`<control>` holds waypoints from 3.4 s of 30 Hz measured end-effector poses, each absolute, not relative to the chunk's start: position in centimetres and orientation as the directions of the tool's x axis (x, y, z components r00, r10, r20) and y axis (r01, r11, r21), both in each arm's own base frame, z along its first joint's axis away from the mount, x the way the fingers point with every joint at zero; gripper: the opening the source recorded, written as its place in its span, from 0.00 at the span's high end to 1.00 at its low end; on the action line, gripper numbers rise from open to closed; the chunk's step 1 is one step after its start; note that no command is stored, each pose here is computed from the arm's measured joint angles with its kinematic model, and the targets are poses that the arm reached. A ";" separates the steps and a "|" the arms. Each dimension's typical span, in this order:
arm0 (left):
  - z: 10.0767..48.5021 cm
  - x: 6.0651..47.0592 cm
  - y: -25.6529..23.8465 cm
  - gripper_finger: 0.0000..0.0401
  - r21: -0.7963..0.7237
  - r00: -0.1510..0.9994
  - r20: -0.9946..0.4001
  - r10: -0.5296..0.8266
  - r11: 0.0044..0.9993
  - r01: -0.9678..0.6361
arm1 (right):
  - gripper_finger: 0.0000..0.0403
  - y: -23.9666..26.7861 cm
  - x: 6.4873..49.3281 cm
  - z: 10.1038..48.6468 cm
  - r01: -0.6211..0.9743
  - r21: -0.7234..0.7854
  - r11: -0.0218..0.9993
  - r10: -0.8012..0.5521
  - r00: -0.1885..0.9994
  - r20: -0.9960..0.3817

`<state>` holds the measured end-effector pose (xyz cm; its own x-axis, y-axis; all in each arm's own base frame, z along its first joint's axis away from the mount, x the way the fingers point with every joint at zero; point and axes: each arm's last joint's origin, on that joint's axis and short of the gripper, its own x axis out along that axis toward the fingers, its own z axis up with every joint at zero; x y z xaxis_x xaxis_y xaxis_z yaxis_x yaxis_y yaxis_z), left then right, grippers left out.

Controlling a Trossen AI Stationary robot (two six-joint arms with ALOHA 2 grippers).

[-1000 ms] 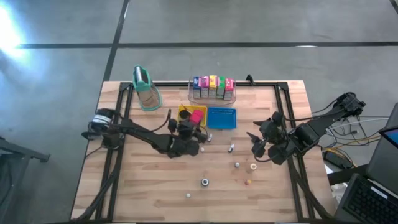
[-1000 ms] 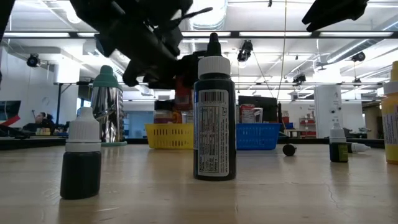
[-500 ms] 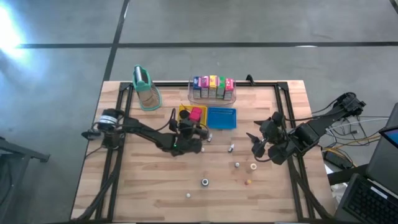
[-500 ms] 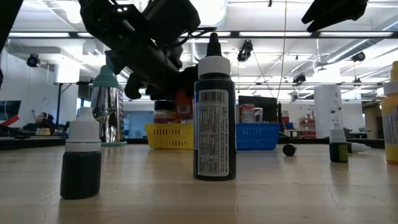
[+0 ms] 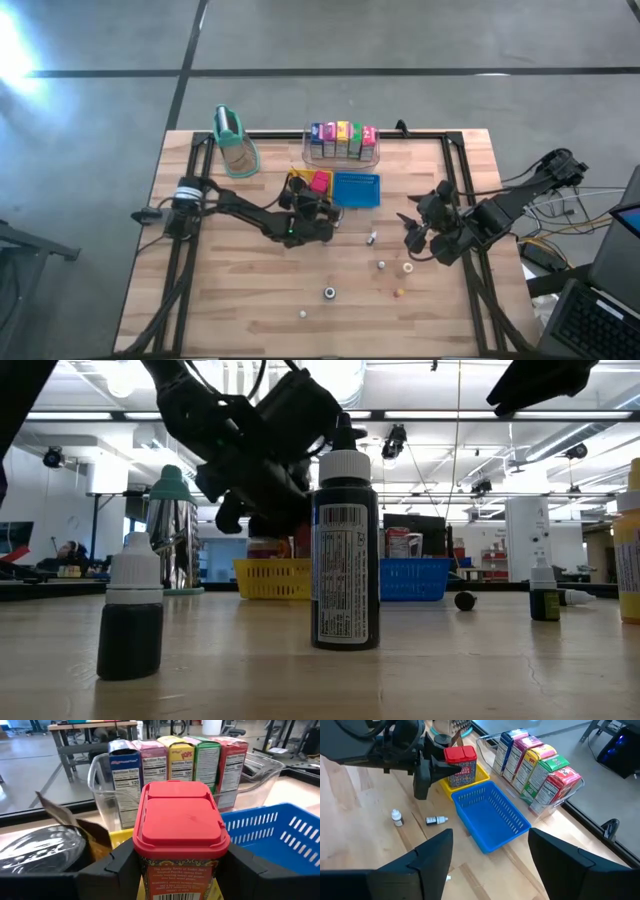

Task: Pick & Place Kitchen Items
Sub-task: Put the red seasoning can into the yellow bin

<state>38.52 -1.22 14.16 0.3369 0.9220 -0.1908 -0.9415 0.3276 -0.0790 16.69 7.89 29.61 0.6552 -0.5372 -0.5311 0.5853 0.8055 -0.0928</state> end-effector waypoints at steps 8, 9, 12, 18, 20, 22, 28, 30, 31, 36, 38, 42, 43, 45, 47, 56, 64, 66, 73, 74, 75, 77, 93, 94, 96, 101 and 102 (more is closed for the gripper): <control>13.6 38.7 -0.7 0.47 -0.086 0.344 -0.214 0.914 0.333 -0.939 | 0.42 7.8 16.6 28.8 0.595 -0.098 0.798 -0.545 0.642 -0.540; 13.5 38.7 -0.6 0.47 -0.090 0.349 -0.220 0.911 0.337 -0.937 | 0.42 7.8 16.6 28.6 0.596 -0.099 0.797 -0.546 0.640 -0.540; 13.4 38.7 -0.5 0.47 -0.091 0.354 -0.232 0.906 0.342 -0.935 | 0.41 7.8 16.5 28.5 0.597 -0.101 0.796 -0.548 0.637 -0.542; 13.2 38.5 -0.2 0.47 -0.070 0.345 -0.248 0.905 0.339 -0.938 | 0.36 7.8 16.5 28.5 0.601 -0.096 0.794 -0.548 0.637 -0.542; 13.0 38.4 -0.1 0.47 -0.067 0.339 -0.257 0.905 0.334 -0.940 | 0.35 7.8 16.5 28.5 0.601 -0.096 0.794 -0.548 0.637 -0.542; 13.0 38.4 0.1 0.47 -0.068 0.339 -0.266 0.902 0.333 -0.940 | 0.33 7.8 16.5 28.5 0.601 -0.095 0.794 -0.548 0.637 -0.542; 12.9 38.4 0.3 0.45 -0.075 0.357 -0.293 0.887 0.351 -0.933 | 0.30 7.8 16.5 28.5 0.601 -0.096 0.794 -0.548 0.637 -0.542; 12.8 38.4 0.4 0.44 -0.076 0.360 -0.298 0.884 0.353 -0.932 | 0.30 7.8 16.5 28.5 0.601 -0.096 0.794 -0.548 0.637 -0.542; 12.8 38.4 0.5 0.44 -0.079 0.365 -0.305 0.880 0.359 -0.930 | 0.29 7.8 16.5 28.5 0.601 -0.096 0.794 -0.548 0.637 -0.542; 12.8 38.5 0.8 0.44 -0.085 0.373 -0.321 0.870 0.366 -0.927 | 0.27 7.8 16.5 28.5 0.601 -0.096 0.794 -0.548 0.637 -0.542; 12.8 38.5 0.8 0.44 -0.084 0.374 -0.322 0.870 0.368 -0.926 | 0.27 7.8 16.5 28.5 0.601 -0.095 0.794 -0.547 0.638 -0.542; 12.8 38.5 0.8 0.43 -0.080 0.378 -0.326 0.866 0.373 -0.924 | 0.26 7.8 16.5 28.5 0.601 -0.095 0.794 -0.547 0.637 -0.543; 12.8 38.5 0.8 0.43 -0.080 0.379 -0.327 0.866 0.374 -0.924 | 0.26 7.8 16.5 28.5 0.601 -0.095 0.794 -0.547 0.637 -0.543; 12.8 38.5 0.8 0.43 -0.076 0.380 -0.329 0.864 0.377 -0.923 | 0.27 7.8 16.5 28.5 0.599 -0.093 0.796 -0.543 0.637 -0.547; 12.7 38.5 0.8 0.41 -0.076 0.384 -0.332 0.862 0.381 -0.921 | 0.28 7.8 16.5 28.4 0.595 -0.089 0.799 -0.536 0.636 -0.555; 13.0 38.5 0.8 0.30 -0.060 0.388 -0.332 0.860 0.391 -0.918 | 0.36 7.8 16.5 28.4 0.592 -0.091 0.801 -0.534 0.636 -0.557; 14.0 38.6 0.8 0.31 -0.058 0.393 -0.317 0.863 0.395 -0.917 | 0.40 7.8 16.5 28.4 0.591 -0.091 0.802 -0.532 0.636 -0.559; 14.2 38.8 0.7 0.31 -0.065 0.396 -0.314 0.863 0.397 -0.916 | 0.41 7.8 16.5 28.4 0.591 -0.091 0.802 -0.532 0.636 -0.559; 15.1 39.4 0.5 0.31 -0.037 0.407 -0.299 0.863 0.416 -0.909 | 0.40 7.9 16.5 28.4 0.588 -0.090 0.804 -0.529 0.636 -0.563; 15.2 39.5 0.4 0.31 -0.029 0.409 -0.296 0.863 0.420 -0.907 | 0.39 7.9 16.5 28.4 0.588 -0.090 0.804 -0.529 0.636 -0.563; 15.4 39.6 0.4 0.31 -0.020 0.409 -0.292 0.865 0.422 -0.907 | 0.38 7.9 16.5 28.4 0.588 -0.090 0.804 -0.529 0.636 -0.563; 15.8 39.7 0.3 0.31 -0.008 0.408 -0.282 0.868 0.423 -0.906 | 0.37 7.9 16.5 28.4 0.588 -0.091 0.804 -0.529 0.636 -0.563; 23.4 37.0 -3.1 0.31 0.311 0.615 -0.311 0.724 0.689 -0.654 | 0.28 7.9 16.5 28.2 0.582 -0.086 0.808 -0.516 0.632 -0.578; 23.7 36.7 -3.6 0.31 0.355 0.666 -0.360 0.654 0.756 -0.550 | 0.28 7.9 16.5 28.2 0.580 -0.087 0.810 -0.515 0.632 -0.579; 23.5 35.9 -4.4 0.31 0.392 0.726 -0.481 0.492 0.861 -0.324 | 0.27 7.9 16.5 28.2 0.579 -0.088 0.811 -0.514 0.632 -0.580; 22.4 33.7 -4.8 0.33 0.317 0.720 -0.651 0.240 0.948 -0.029 | 0.30 7.9 16.5 28.2 0.578 -0.091 0.811 -0.515 0.631 -0.580; 22.0 33.3 -4.7 0.35 0.324 0.712 -0.660 0.241 0.946 -0.019 | 0.31 7.9 16.5 28.1 0.578 -0.093 0.811 -0.515 0.630 -0.581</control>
